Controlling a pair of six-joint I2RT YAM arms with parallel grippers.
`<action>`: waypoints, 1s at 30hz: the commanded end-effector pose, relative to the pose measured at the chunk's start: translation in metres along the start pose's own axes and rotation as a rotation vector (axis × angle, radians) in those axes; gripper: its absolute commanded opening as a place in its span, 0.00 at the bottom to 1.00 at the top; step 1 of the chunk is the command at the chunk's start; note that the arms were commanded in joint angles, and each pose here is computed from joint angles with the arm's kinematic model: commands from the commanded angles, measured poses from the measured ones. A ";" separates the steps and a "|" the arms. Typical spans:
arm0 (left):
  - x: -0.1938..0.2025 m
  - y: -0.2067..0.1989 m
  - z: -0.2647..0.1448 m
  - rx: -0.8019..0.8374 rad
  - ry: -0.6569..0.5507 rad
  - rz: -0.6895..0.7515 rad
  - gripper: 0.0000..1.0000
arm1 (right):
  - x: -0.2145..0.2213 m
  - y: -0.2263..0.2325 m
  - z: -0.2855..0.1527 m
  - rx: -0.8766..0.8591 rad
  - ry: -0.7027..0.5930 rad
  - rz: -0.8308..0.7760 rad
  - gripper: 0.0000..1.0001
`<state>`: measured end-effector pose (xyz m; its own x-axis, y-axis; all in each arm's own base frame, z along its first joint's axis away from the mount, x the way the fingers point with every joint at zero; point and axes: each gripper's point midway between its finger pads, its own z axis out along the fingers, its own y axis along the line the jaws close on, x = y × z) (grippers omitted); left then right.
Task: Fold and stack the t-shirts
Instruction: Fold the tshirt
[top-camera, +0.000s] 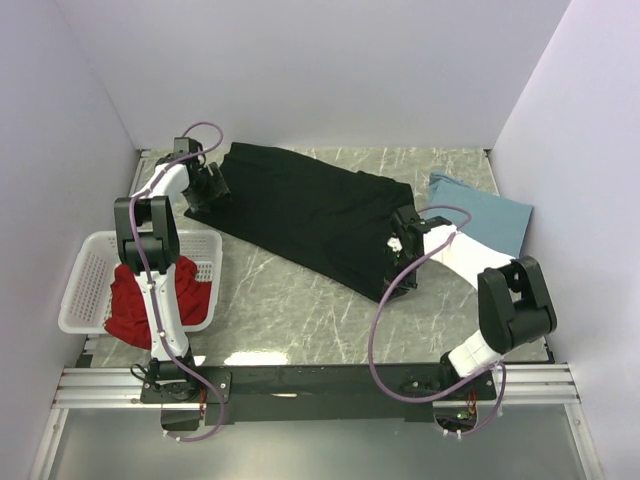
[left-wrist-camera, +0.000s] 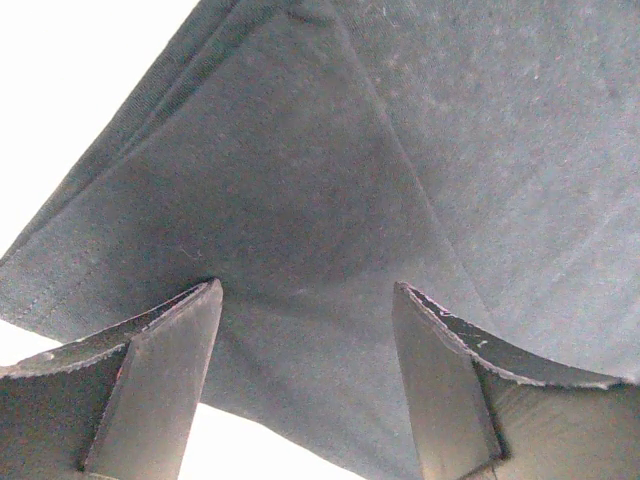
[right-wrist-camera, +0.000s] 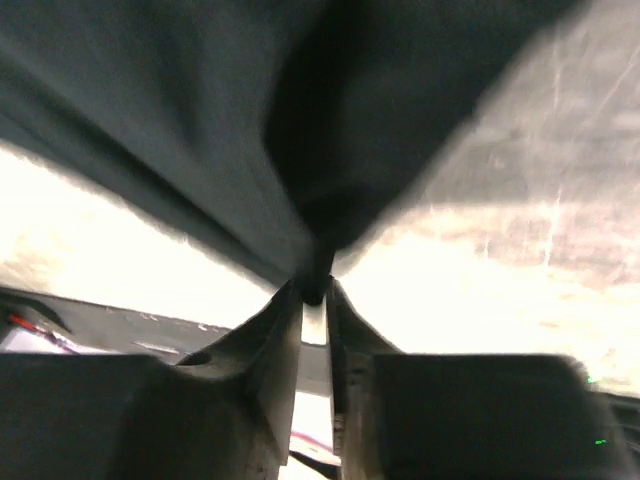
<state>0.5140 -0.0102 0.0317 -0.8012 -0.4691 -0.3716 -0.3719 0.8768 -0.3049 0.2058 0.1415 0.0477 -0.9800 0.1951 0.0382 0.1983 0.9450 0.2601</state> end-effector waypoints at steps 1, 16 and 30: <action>0.019 0.059 0.019 -0.185 0.072 0.059 0.77 | 0.027 -0.005 -0.013 0.045 0.039 0.026 0.28; -0.028 -0.028 -0.043 -0.018 -0.103 0.131 0.81 | -0.044 0.032 -0.066 -0.062 -0.227 0.001 0.46; 0.058 -0.145 -0.085 0.290 -0.017 0.180 0.82 | -0.149 0.028 -0.035 -0.017 -0.375 0.057 0.41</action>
<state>0.4900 -0.1260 0.0777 -0.8679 -0.2902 -0.4031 -0.1502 0.9269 -0.3438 0.3153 0.1423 0.0662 -0.9384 0.3029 -0.1661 0.2518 0.9290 0.2712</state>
